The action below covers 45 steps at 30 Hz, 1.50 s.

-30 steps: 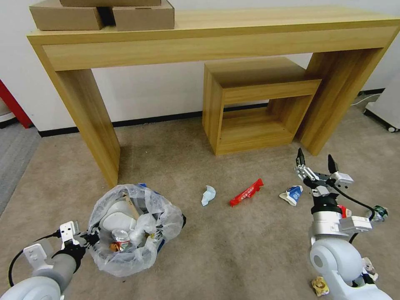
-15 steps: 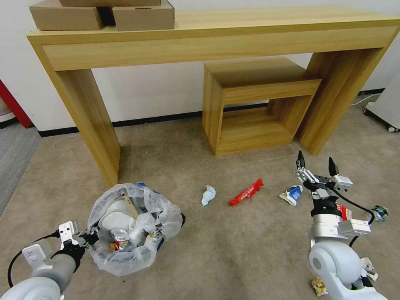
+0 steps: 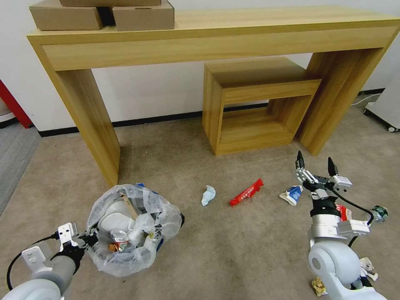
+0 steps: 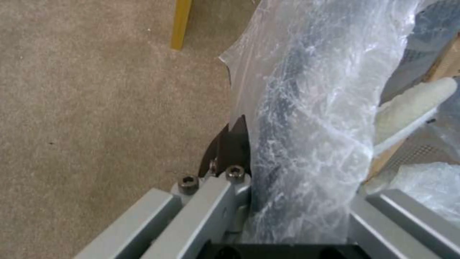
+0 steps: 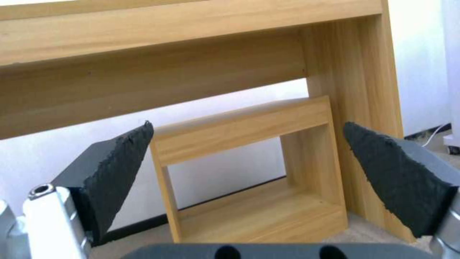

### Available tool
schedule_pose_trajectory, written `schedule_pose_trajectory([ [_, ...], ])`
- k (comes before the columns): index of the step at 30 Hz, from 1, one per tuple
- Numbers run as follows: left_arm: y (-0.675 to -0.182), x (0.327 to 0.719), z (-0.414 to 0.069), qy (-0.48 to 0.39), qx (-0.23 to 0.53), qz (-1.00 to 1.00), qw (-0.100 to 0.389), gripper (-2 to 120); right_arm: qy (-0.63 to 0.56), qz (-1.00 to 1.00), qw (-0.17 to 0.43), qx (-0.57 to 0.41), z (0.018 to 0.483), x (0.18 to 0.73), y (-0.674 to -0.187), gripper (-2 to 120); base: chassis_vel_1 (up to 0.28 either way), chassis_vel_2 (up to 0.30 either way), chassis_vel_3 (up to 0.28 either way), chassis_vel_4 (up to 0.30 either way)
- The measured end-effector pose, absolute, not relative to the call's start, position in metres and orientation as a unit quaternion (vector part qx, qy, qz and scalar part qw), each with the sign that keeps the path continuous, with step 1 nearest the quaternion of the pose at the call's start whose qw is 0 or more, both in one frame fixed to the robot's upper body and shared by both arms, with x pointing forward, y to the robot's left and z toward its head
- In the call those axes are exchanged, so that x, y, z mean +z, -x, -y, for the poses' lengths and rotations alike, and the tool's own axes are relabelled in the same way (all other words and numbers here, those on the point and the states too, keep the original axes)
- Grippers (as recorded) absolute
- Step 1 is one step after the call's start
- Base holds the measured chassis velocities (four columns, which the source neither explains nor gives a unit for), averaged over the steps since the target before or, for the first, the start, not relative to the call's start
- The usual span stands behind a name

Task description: Pick up the trash bin and place the garbage on the floor into it.

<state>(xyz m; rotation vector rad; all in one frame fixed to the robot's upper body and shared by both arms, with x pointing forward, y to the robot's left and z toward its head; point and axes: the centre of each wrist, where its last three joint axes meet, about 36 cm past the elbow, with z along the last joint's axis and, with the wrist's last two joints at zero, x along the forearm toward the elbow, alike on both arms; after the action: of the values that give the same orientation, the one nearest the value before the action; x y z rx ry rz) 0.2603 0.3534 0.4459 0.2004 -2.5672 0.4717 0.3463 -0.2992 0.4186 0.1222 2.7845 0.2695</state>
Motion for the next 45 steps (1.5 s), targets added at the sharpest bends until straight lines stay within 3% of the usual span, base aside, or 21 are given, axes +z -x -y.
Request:
schedule_pose_trajectory([
  [31,-0.263,0.441,-0.357,-0.080,0.176,0.946,0.261,0,-0.064,-0.983,0.128,0.112,0.302,0.417,-0.351,100,0.000,0.000,0.000,0.000],
  [35,-0.262,0.438,-0.357,-0.083,0.176,0.945,0.263,0,-0.100,-0.980,0.066,0.157,0.301,0.420,-0.350,100,0.000,0.000,0.000,0.000],
  [37,-0.263,0.436,-0.357,-0.084,0.177,0.945,0.263,0,-0.133,-0.971,-0.001,0.200,0.301,0.420,-0.351,100,0.000,0.000,0.000,0.000],
  [38,-0.263,0.436,-0.357,-0.084,0.177,0.945,0.263,0,-0.133,-0.971,-0.001,0.200,0.301,0.420,-0.351,100,0.000,0.000,0.000,0.000],
  [41,-0.264,0.433,-0.356,-0.085,0.179,0.944,0.263,0,-0.176,-0.951,-0.078,0.241,0.305,0.414,-0.355,100,0.000,0.000,0.000,0.000],
  [45,-0.265,0.430,-0.357,-0.087,0.180,0.944,0.264,0,-0.203,-0.937,-0.120,0.259,0.307,0.414,-0.357,100,0.000,0.000,0.000,0.000],
])
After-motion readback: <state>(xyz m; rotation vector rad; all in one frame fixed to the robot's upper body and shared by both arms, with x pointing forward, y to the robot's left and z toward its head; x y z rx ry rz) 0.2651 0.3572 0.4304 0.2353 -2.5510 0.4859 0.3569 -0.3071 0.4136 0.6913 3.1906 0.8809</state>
